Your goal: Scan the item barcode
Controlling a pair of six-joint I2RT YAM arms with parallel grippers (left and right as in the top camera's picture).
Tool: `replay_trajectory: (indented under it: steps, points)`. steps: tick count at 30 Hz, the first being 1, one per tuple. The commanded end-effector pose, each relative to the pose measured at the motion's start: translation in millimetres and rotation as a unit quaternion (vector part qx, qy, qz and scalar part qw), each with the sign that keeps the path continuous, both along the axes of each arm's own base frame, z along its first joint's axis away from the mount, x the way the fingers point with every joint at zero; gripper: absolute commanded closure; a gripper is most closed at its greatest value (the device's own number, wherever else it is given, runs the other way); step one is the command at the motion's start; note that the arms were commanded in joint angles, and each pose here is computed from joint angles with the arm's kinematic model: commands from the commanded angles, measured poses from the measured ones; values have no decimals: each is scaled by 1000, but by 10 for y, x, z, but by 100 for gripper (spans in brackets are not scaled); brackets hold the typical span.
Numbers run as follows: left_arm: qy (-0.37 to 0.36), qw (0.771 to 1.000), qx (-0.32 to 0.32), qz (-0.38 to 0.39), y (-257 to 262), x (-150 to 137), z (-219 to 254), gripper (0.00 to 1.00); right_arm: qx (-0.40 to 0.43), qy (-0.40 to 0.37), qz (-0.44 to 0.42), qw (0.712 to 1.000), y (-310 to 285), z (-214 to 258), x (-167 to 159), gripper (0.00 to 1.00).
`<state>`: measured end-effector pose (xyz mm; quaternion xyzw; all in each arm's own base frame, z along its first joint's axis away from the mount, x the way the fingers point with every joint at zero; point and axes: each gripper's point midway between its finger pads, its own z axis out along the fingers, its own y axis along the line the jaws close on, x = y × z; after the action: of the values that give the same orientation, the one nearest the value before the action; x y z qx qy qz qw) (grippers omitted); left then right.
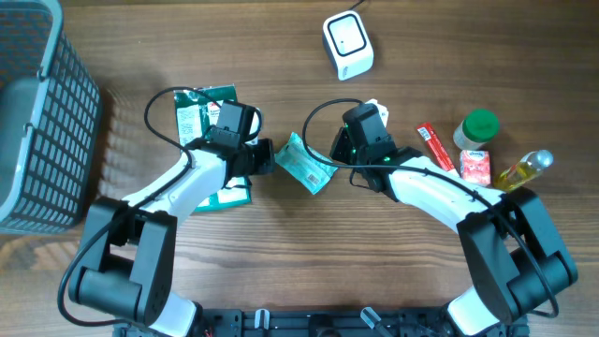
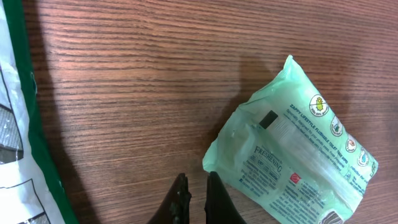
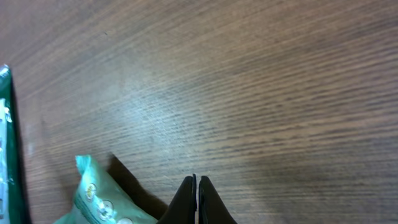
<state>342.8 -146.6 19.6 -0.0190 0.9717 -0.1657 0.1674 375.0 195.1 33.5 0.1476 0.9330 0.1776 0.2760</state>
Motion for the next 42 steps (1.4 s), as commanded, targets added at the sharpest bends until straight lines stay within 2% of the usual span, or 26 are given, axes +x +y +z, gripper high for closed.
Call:
replay_trajectory:
  steps: [1,8,28,38,42]
  points:
    - [9,1000,-8,-12,-129,-78,-37,96,-6,13,-15,1000,-40,-145,-24,96]
    - [7,1000,3,-15,-157,-94,-46,96,-11,36,-21,999,-57,-313,-72,96]
    - [23,1000,7,-18,-194,-113,-232,96,14,62,4,998,56,-343,-178,95]
    - [-4,1000,-3,-22,-267,-6,-183,94,56,230,65,969,182,-545,-923,96]
    - [-6,1000,-2,-23,-270,0,-180,92,72,269,87,957,284,-538,-1137,96]
